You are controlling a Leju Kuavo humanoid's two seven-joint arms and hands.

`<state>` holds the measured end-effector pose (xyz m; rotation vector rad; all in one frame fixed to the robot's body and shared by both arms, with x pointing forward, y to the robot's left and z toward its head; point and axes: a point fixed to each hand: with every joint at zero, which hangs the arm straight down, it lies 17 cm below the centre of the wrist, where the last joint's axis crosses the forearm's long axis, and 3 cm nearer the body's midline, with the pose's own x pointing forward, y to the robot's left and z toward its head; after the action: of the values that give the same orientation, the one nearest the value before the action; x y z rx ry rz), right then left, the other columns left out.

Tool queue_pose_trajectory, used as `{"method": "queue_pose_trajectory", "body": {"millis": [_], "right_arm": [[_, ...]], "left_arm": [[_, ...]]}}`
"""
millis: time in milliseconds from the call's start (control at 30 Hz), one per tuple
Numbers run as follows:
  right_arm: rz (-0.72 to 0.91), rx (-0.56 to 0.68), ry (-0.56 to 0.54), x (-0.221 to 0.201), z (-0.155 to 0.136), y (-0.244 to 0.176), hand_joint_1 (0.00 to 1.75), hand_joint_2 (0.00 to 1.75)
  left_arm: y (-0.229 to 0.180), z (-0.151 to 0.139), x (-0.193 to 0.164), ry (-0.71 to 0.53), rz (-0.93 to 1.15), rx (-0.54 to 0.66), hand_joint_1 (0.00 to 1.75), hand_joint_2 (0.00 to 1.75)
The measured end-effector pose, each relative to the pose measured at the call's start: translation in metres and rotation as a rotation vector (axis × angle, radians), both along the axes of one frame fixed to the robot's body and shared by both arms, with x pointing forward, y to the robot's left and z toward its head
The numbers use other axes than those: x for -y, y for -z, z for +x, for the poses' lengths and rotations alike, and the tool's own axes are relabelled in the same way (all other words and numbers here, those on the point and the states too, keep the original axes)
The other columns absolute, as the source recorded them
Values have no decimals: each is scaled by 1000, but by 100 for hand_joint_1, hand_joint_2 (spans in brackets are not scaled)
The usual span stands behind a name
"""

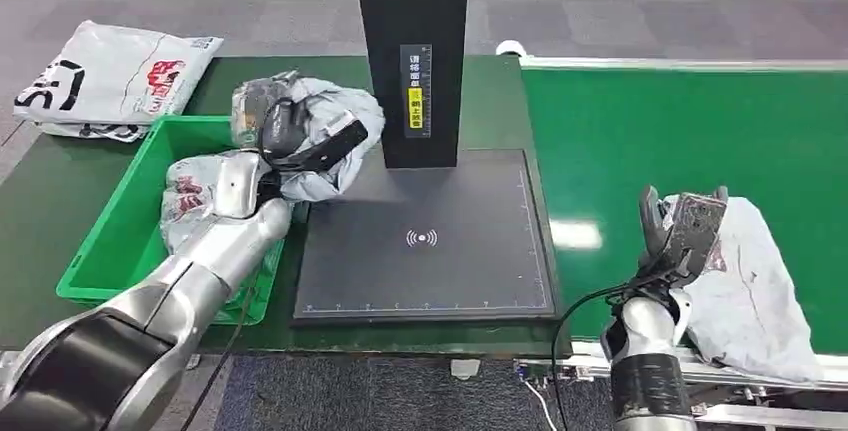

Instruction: Moved the parcel from conveyor to table for the left to box.

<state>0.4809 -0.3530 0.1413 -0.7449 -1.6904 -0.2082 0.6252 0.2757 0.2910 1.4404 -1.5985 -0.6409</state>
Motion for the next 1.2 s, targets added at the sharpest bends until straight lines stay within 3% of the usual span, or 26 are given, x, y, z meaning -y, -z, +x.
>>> {"method": "queue_pose_trajectory", "body": {"millis": [200, 667, 733, 867, 1000, 1033, 1200], "right_arm": [[-8, 19, 10, 6, -11, -8, 0, 175], [35, 21, 18, 10, -29, 10, 0, 175], [40, 20, 18, 10, -28, 11, 0, 175], [45, 6, 17, 9, -27, 12, 0, 175], [39, -5, -1, 4, -23, 12, 0, 175], [37, -11, -7, 2, -23, 13, 0, 175], [30, -47, -23, -1, -20, 16, 0, 175]], "left_arm": [[18, -6, -57, -135, 70, -32, 175, 175], [40, -15, -103, -232, 84, -85, 175, 175], [52, -13, -106, -243, 101, -147, 175, 175], [102, -14, -121, -318, 150, -393, 175, 175], [126, -27, -146, -441, 146, -510, 175, 175], [126, -31, -153, -475, 147, -512, 2, 175], [126, -35, -169, -514, 155, -517, 0, 175]]}}
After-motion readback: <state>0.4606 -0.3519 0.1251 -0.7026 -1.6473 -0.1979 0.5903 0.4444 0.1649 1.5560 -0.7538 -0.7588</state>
